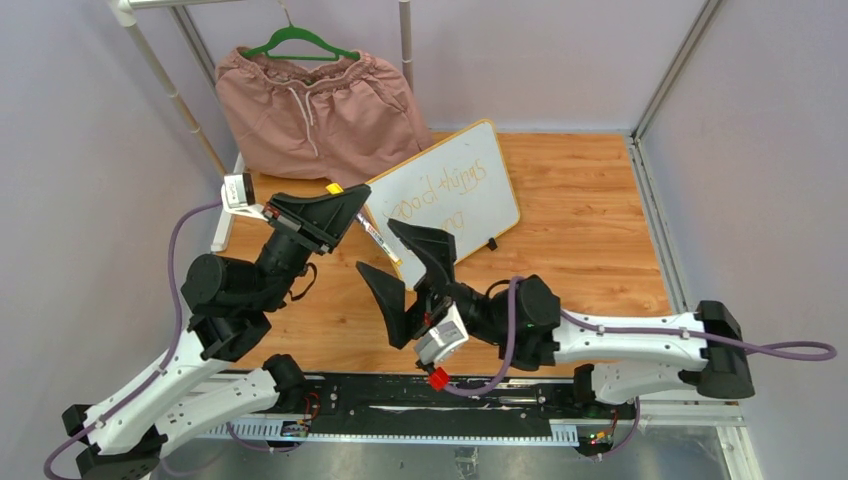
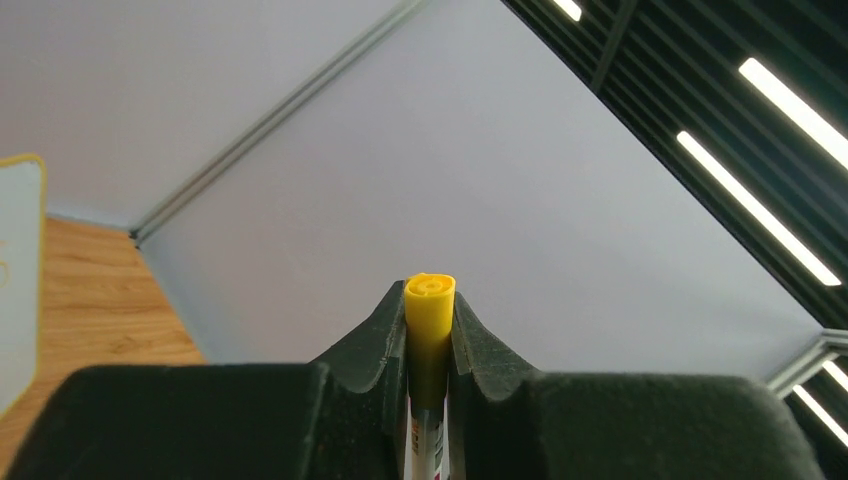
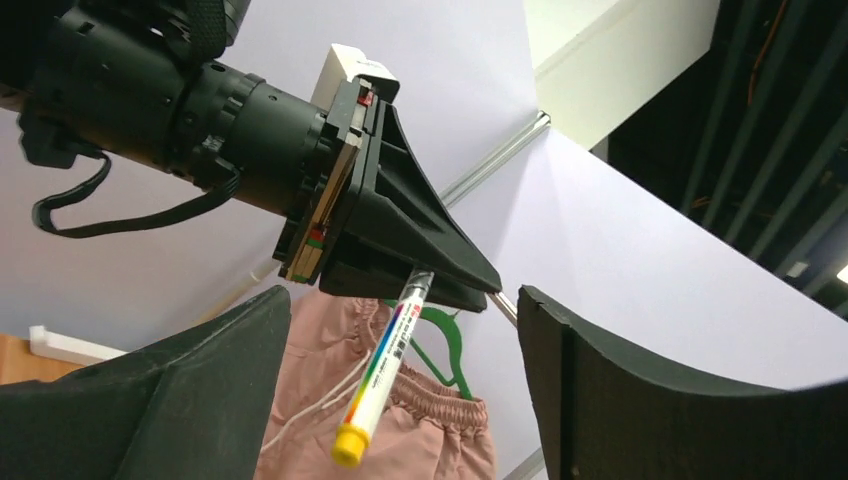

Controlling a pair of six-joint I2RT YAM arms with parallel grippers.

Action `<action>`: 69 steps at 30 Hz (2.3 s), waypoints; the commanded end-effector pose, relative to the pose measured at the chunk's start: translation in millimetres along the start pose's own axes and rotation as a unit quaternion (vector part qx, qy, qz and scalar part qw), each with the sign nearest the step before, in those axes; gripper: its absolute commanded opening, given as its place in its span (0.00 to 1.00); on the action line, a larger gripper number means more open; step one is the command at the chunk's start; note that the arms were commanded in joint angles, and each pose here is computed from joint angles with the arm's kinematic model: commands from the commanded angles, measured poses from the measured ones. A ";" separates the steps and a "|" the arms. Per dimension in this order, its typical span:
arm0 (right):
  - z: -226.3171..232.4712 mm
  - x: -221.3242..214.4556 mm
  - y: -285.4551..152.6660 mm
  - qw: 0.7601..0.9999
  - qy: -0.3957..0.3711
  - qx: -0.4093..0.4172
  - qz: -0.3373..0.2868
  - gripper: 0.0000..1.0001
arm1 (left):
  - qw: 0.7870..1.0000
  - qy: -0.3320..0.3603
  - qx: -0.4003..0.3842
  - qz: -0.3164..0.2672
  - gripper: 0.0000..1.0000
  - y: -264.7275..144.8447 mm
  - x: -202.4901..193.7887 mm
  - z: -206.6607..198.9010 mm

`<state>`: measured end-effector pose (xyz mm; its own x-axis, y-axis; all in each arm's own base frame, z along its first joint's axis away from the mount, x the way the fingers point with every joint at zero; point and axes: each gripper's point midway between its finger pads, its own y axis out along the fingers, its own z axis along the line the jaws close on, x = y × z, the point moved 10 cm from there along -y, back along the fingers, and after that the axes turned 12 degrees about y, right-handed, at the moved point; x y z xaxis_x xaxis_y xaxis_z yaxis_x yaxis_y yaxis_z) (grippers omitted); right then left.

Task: Write a sentence on the whiteboard
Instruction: Close the whiteboard marker, then place the whiteboard marker at the center of the board.

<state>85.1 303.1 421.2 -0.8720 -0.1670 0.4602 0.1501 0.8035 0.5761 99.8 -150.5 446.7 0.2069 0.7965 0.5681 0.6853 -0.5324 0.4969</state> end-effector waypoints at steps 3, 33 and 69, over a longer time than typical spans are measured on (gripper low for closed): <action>6.1 7.3 -32.5 0.986 0.137 0.053 0.079 0.89 | 0.996 0.069 0.032 -0.048 0.00 -0.3 26.3 -6.7; -25.5 -8.7 -68.8 0.649 0.713 0.109 0.243 0.78 | 0.938 0.225 -0.163 0.207 0.00 -16.1 -35.6 7.3; -2.8 -28.4 -52.7 0.623 0.751 0.074 0.204 0.05 | 0.962 0.154 -0.126 0.188 0.00 -14.5 -51.7 20.6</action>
<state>105.4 266.3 377.4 0.6736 -0.1628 0.7209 0.0680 0.9850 0.1589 97.9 -181.8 390.6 0.1936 0.4004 0.8956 0.4261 -0.8566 0.2909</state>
